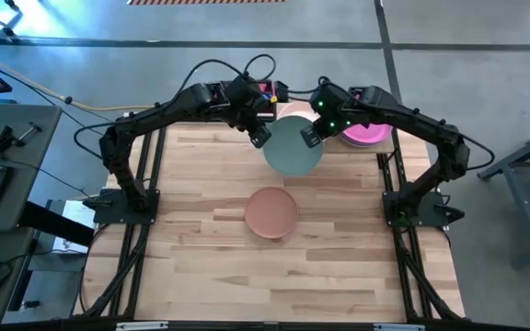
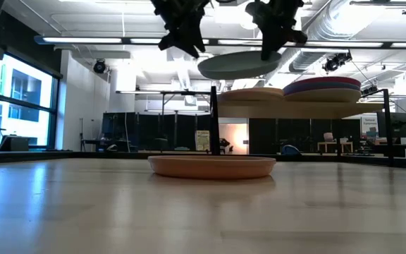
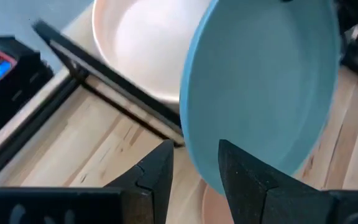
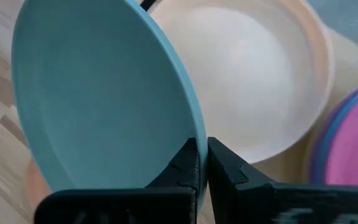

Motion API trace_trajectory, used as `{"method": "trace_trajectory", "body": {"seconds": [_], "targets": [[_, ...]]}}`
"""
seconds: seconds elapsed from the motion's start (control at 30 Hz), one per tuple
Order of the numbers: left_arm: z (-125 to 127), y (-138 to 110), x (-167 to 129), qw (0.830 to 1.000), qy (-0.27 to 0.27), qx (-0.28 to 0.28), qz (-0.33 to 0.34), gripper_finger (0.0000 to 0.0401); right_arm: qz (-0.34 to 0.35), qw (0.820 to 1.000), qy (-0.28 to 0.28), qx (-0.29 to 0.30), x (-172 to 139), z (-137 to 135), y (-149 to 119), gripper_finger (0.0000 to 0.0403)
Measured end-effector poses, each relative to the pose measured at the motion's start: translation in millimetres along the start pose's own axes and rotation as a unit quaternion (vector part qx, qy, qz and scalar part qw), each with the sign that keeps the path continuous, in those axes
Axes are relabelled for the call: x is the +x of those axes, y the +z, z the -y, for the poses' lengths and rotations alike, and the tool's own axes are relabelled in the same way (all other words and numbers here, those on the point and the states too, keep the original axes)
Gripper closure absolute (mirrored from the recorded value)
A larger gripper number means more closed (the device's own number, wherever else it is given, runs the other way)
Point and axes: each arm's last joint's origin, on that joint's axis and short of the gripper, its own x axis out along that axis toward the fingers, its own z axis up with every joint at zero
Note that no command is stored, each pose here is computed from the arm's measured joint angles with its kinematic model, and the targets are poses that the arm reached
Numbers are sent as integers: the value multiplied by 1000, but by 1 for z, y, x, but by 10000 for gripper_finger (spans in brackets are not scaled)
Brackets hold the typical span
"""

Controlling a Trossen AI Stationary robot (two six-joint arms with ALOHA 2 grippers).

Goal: Place and stack plates onto a shelf
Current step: Stack the light blue plate on top of the light orange plate on the shelf

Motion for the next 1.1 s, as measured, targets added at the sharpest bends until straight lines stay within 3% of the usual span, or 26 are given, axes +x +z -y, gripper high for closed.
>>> {"method": "trace_trajectory", "body": {"seconds": [0.33, 0.73, 1.1], "targets": [[3, 0, -28, 999, -6, 4, 37, 285, 27, 1000, -1, 16, -20, 37, 24, 403], [2, 1, -29, 999, 5, 3, 41, 285, 25, 995, 11, 98, -11, 106, 49, 403], [2, 1, -29, 999, 8, 3, 42, 285, -24, 995, 7, 92, 30, 108, 60, 403]]}}
